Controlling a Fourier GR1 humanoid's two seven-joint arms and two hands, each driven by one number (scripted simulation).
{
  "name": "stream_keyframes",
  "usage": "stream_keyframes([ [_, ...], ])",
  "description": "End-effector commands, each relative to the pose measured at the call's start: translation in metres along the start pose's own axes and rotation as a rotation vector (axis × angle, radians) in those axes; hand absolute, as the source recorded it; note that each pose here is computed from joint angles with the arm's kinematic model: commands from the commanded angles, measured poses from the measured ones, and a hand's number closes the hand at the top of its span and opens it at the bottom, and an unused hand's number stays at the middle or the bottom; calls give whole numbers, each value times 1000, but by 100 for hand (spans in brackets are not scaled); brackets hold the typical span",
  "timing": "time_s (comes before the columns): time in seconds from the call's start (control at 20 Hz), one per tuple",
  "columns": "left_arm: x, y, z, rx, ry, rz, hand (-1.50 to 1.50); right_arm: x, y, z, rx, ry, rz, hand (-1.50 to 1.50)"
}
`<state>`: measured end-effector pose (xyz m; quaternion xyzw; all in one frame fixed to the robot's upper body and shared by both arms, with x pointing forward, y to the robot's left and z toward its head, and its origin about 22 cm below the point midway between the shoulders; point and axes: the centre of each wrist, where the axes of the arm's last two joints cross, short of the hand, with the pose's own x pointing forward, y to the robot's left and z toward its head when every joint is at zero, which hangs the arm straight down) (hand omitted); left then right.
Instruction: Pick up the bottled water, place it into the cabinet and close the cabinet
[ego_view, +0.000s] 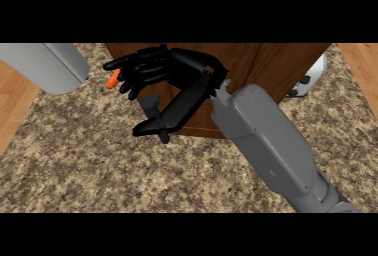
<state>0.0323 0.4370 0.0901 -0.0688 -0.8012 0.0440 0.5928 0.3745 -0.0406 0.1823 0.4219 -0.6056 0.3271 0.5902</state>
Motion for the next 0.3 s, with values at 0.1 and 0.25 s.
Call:
stream_keyframes([
  [0.1, -2, -3, -5, -43, 4, 0, -150, 74, -28, 2, -232, -172, 82, -150],
  [0.25, -4, 1, -11, -66, -7, 0, -150, 68, -29, 4, -234, -169, 75, -150],
])
